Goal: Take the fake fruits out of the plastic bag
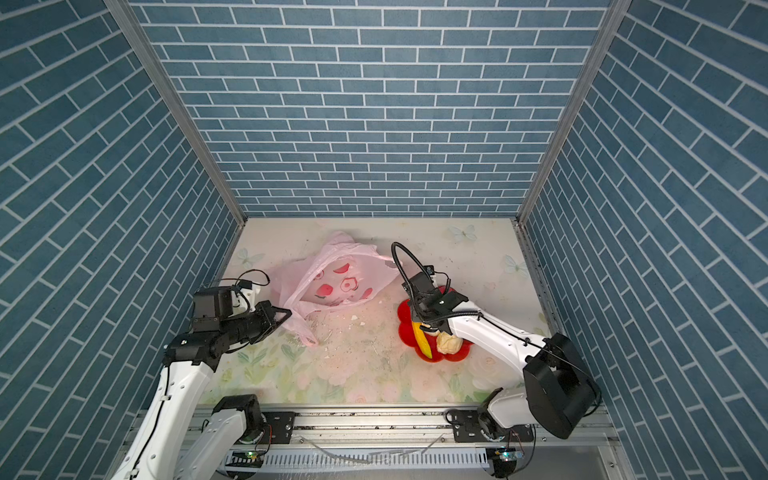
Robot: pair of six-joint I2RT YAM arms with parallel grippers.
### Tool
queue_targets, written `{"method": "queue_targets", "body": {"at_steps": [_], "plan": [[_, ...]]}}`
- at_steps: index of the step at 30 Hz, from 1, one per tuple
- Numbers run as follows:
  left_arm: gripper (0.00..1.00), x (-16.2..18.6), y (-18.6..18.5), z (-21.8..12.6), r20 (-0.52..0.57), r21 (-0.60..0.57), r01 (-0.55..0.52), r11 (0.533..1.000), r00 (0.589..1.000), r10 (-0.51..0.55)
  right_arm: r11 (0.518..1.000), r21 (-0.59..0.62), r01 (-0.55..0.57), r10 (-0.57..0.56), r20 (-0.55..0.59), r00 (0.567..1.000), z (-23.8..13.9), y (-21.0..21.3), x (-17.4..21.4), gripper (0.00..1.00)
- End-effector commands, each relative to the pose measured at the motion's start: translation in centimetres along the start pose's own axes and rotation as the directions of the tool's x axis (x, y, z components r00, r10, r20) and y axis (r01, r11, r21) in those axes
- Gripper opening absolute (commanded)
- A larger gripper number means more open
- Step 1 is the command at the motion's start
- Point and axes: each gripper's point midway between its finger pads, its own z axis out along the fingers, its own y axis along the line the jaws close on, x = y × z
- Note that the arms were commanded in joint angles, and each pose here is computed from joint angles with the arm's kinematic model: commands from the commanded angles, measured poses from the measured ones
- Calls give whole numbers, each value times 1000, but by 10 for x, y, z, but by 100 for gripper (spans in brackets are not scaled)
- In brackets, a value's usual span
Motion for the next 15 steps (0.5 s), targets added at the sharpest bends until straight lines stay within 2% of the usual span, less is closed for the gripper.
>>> {"method": "queue_targets", "body": {"at_steps": [1,15], "plan": [[6,-8,-11,-6,-3,3,-65,998,998,65,999,30,14,-14,-15,1000,-3,-10,4,73],[3,-38,-34,-24,-53,-130,-196,972,980,191,1000,-6,8,-7,93,996,-56,-24,-19,77]]}}
